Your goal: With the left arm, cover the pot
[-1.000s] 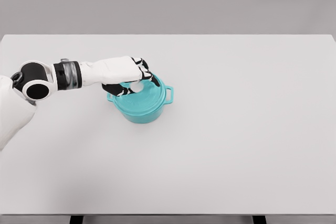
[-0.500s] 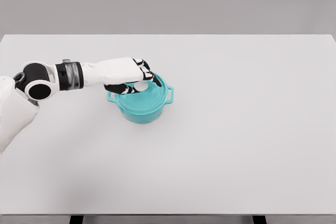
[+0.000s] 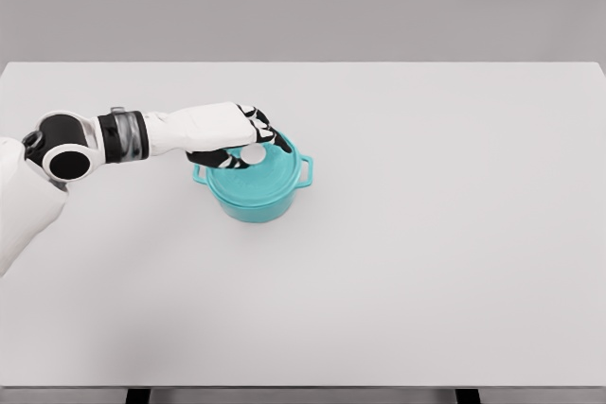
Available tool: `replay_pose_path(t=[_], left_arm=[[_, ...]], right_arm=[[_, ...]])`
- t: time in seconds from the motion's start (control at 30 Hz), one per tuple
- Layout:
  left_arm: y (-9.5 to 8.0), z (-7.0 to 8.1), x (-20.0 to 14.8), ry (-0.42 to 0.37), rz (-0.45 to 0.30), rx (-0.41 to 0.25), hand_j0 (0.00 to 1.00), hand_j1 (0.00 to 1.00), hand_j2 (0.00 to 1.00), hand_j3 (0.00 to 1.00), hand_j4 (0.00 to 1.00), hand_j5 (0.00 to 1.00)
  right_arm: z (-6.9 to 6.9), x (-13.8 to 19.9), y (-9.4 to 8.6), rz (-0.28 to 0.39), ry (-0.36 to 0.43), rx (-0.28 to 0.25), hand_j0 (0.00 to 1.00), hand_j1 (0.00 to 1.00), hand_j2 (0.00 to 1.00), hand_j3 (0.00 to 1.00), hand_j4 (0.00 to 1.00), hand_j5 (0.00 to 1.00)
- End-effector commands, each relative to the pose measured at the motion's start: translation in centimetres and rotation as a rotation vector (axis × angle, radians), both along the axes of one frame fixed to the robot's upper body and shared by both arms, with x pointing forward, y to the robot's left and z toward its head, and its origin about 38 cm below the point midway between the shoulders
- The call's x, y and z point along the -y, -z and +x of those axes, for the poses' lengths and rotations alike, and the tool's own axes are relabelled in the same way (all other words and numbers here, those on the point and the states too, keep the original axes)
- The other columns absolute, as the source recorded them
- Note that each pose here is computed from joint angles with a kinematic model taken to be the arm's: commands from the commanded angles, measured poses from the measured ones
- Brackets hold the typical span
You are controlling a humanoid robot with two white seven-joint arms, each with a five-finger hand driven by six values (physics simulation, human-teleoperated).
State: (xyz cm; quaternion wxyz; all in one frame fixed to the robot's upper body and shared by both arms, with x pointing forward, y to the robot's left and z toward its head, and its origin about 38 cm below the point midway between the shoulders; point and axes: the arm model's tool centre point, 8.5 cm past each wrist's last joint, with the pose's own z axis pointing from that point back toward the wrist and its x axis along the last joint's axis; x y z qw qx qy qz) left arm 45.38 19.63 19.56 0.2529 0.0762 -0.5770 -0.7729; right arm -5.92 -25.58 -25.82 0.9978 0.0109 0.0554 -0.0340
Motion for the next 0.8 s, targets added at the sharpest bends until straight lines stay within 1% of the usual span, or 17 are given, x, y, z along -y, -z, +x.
replay_pose_path(t=[0.0, 0.3, 0.43, 0.77], left_arm=[[-0.04, -0.04, -0.07, 0.004, 0.012, 0.007, 0.9, 0.9, 0.9, 0.9, 0.9, 0.9], [-0.33, -0.03, 0.01, 0.007, 0.007, 0.013, 0.9, 0.9, 0.9, 0.9, 0.9, 0.9], [-0.58, 0.1, -0.06, 0.005, 0.009, 0.018, 0.94, 0.94, 0.94, 0.94, 0.94, 0.94], [-0.72, 0.1, -0.01, 0.007, 0.003, 0.018, 0.94, 0.94, 0.94, 0.94, 0.94, 0.94]], right_arm=[[-0.01, -0.01, 0.0, 0.0, 0.0, 0.0, 1.0, 1.0, 1.0, 1.0, 1.0, 1.0], [-0.01, -0.01, 0.0, 0.0, 0.0, 0.0, 1.0, 1.0, 1.0, 1.0, 1.0, 1.0], [-0.01, -0.01, 0.0, 0.0, 0.0, 0.0, 1.0, 1.0, 1.0, 1.0, 1.0, 1.0], [-0.01, -0.01, 0.0, 0.0, 0.0, 0.0, 1.0, 1.0, 1.0, 1.0, 1.0, 1.0]])
